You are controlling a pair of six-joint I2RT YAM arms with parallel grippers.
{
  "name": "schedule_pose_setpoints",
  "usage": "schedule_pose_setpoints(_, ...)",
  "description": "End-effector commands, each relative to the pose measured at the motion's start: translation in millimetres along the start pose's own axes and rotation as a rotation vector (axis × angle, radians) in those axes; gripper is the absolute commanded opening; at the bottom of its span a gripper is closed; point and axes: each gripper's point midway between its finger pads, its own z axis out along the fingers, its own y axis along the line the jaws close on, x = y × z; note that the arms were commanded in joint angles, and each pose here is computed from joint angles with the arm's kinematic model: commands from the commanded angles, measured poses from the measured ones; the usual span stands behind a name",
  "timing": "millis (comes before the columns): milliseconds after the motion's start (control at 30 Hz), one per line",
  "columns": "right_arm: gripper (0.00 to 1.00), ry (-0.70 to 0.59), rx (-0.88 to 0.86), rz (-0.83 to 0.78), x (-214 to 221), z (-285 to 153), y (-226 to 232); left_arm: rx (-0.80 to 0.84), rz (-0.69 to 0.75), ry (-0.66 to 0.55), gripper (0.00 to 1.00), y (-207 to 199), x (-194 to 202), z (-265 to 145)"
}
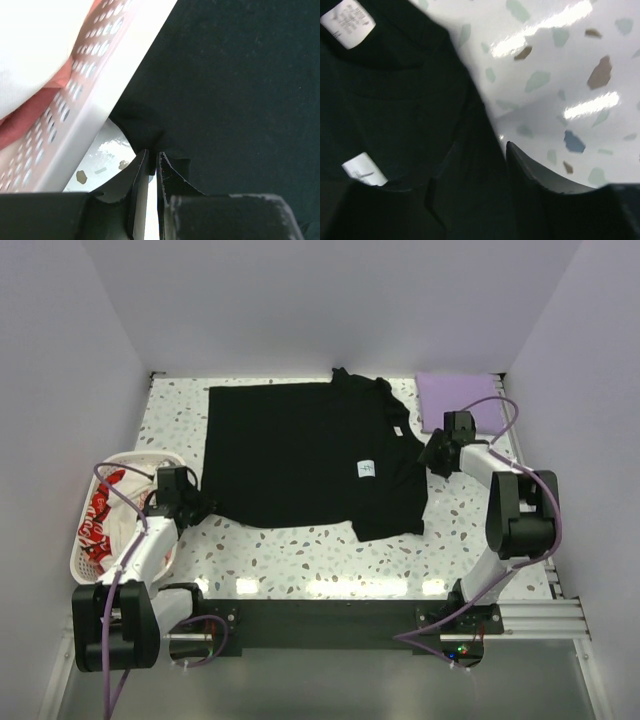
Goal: Fold and stack the t-shirts
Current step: Flatten the tshirt out
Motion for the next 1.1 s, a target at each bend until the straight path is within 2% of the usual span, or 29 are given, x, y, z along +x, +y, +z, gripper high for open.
schedule_pose_setpoints(0, 0.48, -0.024, -0.136, 0.039, 3, -31, 20, 0.007, 0.000, -0.019, 0.16, 0, -3, -3)
schedule_pose_setpoints(233, 0.52, 0.012, -0.192, 0.035, 41, -78, 9, -0.077, -0.024, -0.041, 0.16, 17, -3, -4)
schedule_pose_setpoints(400, 0.53, 0.146, -0.164, 0.080, 93, -93, -12, -0.127, -0.038, -0.067, 0.17, 27, -5, -7)
schedule_pose_setpoints(567, 0.53, 0.173, -0.203, 0.105, 120, -111, -20, -0.128, -0.050, -0.071, 0.17, 32, 0, -8)
schedule_pose_setpoints(733, 0.53, 0.165, -0.195, 0.117, 137, -115, -32, -0.126, -0.053, -0.071, 0.16, 32, 0, -8)
schedule_pose_setpoints(1067, 0.51, 0.247, -0.232, 0.146, 168, -106, -32, -0.123, -0.049, -0.062, 0.16, 31, 1, -7)
